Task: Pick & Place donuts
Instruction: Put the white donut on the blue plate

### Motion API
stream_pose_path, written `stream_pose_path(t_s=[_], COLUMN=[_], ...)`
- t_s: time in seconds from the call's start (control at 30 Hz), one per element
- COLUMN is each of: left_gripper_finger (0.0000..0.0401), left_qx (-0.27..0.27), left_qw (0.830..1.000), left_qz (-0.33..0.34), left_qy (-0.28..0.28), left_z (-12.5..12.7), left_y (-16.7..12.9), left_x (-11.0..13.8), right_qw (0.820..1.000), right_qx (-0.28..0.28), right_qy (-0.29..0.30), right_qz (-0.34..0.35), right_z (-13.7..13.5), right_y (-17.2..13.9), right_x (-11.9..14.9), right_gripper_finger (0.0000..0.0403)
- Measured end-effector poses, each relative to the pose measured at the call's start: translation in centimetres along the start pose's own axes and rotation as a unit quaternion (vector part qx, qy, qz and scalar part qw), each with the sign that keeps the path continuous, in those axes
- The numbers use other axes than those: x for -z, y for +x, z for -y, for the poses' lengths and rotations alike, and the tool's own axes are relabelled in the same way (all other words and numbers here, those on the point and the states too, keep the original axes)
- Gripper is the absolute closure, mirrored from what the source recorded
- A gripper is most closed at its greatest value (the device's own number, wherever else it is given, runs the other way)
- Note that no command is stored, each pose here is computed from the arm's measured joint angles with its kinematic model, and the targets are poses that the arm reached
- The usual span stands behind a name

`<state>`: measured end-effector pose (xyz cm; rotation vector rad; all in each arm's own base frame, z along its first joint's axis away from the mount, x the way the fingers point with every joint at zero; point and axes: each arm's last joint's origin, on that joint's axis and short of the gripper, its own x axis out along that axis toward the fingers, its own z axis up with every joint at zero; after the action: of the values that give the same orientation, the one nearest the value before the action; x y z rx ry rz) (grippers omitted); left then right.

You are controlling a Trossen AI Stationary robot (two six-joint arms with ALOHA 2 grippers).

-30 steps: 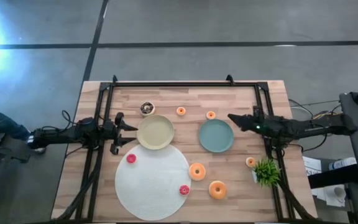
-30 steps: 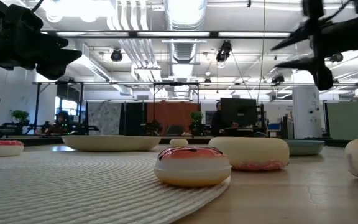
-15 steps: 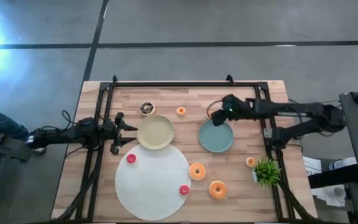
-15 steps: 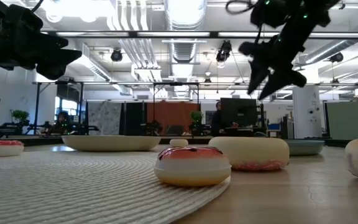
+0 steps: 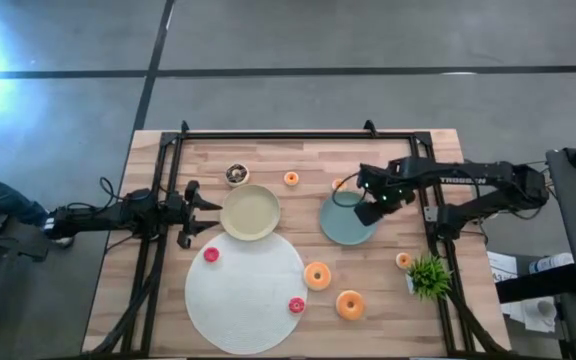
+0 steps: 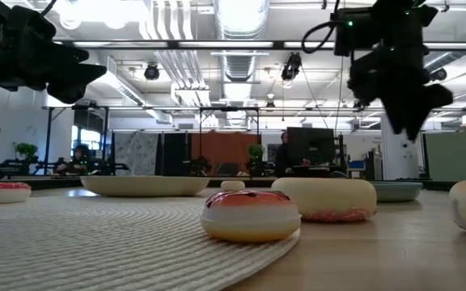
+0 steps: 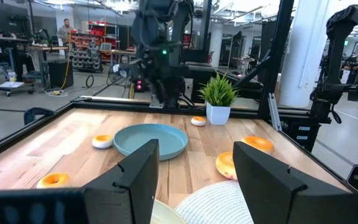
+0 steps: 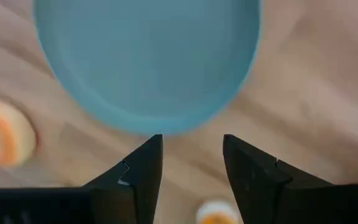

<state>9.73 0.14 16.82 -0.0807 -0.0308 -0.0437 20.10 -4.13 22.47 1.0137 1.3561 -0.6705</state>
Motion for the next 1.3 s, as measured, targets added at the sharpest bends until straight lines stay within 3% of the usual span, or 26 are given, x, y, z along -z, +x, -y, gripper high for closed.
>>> stream_pose_path(t_s=[0.23, 0.53, 0.87, 1.3], left_gripper_finger=[0.022, 0.022, 0.022, 0.022], left_qx=[0.0, 0.0, 0.0, 0.0], left_qw=[1.0, 1.0, 1.0, 1.0], left_qz=[0.0, 0.0, 0.0, 0.0], left_qy=[0.0, 0.0, 0.0, 0.0], left_z=[0.0, 0.0, 0.0, 0.0], left_y=[0.0, 0.0, 0.0, 0.0], left_x=[0.0, 0.0, 0.0, 0.0], right_qw=[0.995, 0.983, 0.967, 0.962], right_qx=[0.065, 0.046, 0.107, 0.125], right_qy=[-0.01, 0.002, -0.035, -0.051], right_qz=[-0.081, -0.178, -0.23, -0.237], right_z=[0.8, 0.3, -1.1, -3.0], right_y=[1.6, 3.3, 6.4, 9.4], right_x=[2.8, 4.5, 5.3, 6.9], right_gripper_finger=[0.0237, 0.0234, 0.0239, 0.0261])
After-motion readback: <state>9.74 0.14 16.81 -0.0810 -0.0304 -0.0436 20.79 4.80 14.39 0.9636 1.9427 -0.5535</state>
